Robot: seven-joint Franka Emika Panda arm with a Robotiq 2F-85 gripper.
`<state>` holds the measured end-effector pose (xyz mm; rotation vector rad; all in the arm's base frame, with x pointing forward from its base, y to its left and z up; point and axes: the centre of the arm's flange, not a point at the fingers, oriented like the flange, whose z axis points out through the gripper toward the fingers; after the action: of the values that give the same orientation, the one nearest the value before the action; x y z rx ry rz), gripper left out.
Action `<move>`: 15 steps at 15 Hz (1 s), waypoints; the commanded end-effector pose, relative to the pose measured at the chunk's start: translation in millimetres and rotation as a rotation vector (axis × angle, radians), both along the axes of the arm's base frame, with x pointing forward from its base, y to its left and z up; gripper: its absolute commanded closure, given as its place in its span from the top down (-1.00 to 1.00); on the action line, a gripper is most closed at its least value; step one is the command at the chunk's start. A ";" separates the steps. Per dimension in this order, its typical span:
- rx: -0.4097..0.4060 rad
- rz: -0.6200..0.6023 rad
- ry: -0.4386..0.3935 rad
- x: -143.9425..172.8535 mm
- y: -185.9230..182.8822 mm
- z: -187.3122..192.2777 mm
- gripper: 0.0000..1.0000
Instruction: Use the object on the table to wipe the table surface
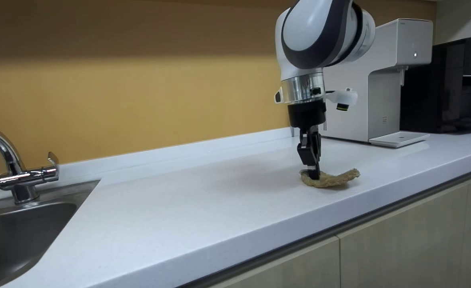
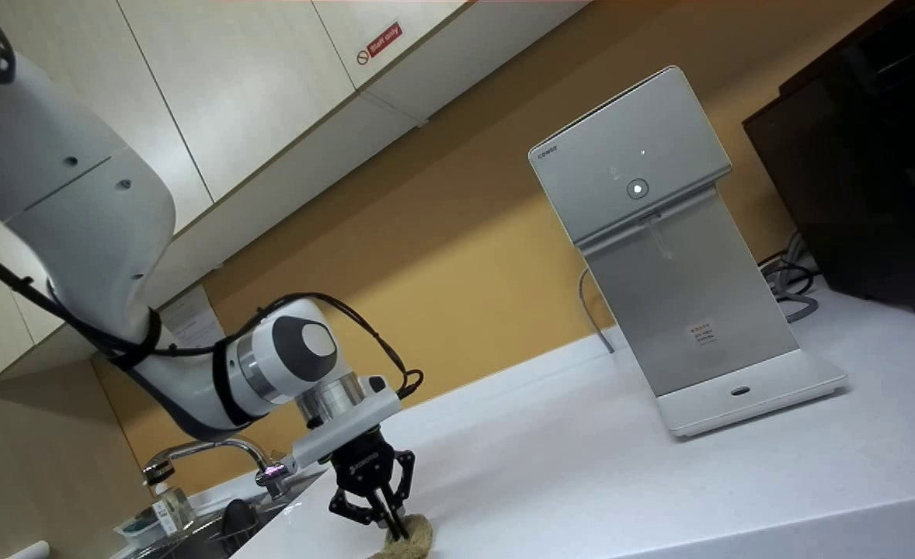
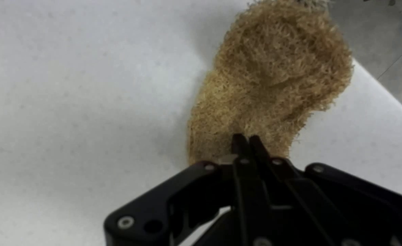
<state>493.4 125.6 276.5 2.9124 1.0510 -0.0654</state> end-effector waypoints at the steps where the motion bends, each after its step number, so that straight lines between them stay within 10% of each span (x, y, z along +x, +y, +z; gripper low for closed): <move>1: -0.014 -0.026 0.006 54.2 -9.6 -32.4 -0.98; 5: -0.001 -0.058 -0.002 82.3 -25.6 -25.8 -0.98; 6: 0.005 -0.060 0.003 84.8 -27.7 -21.9 -0.42; 15: -0.004 -0.016 -0.020 73.2 -23.4 52.5 0.69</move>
<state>570.2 100.3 294.6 2.9140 1.0307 -0.0348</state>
